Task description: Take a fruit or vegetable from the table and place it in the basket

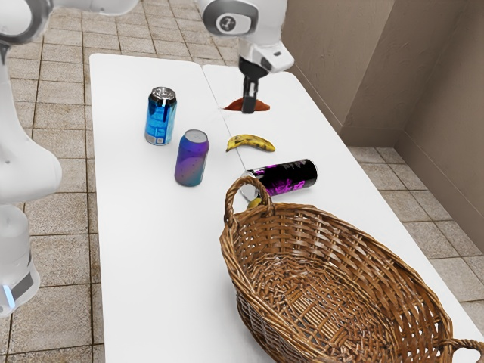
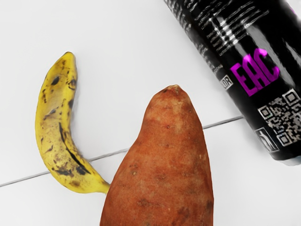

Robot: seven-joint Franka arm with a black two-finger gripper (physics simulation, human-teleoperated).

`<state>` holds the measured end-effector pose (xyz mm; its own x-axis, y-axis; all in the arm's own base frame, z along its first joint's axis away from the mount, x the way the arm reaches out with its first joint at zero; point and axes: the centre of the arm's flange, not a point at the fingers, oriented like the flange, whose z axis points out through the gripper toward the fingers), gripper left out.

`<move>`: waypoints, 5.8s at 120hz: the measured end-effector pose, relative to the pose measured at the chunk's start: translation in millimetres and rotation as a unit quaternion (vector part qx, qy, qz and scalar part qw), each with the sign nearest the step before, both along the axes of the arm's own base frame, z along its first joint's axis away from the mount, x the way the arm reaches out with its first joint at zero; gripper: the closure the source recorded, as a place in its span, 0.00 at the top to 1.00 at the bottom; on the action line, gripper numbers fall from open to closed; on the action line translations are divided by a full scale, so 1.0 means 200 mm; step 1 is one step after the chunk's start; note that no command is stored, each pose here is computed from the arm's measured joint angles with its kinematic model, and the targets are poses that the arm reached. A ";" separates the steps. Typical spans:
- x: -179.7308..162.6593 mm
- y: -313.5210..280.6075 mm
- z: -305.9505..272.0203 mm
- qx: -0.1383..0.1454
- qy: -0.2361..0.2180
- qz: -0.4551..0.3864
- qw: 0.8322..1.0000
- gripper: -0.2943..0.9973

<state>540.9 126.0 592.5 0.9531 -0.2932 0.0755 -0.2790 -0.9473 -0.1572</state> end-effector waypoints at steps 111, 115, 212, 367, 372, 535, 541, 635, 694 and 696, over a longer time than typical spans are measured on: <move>-0.16 -2.14 0.04 0.023 0.046 -0.296 0.954 0.35; -0.13 -2.16 0.01 0.019 0.050 -0.297 0.953 0.35; -0.02 -1.41 0.40 0.064 0.072 -0.137 0.986 0.77; 0.28 -0.93 0.13 -0.020 0.129 -0.634 0.763 0.77; 0.28 -0.96 0.12 -0.023 0.127 -0.645 0.753 0.77; 0.41 -0.95 -0.74 -0.057 0.171 -0.747 0.640 0.76; 0.41 -0.93 -0.76 -0.060 0.172 -0.745 0.641 0.76; 0.43 -0.85 -0.92 -0.076 0.176 -0.744 0.640 0.74; 0.43 -0.82 -0.95 -0.081 0.174 -0.743 0.642 0.88; 0.43 -0.82 -0.95 -0.081 0.174 -0.742 0.642 0.89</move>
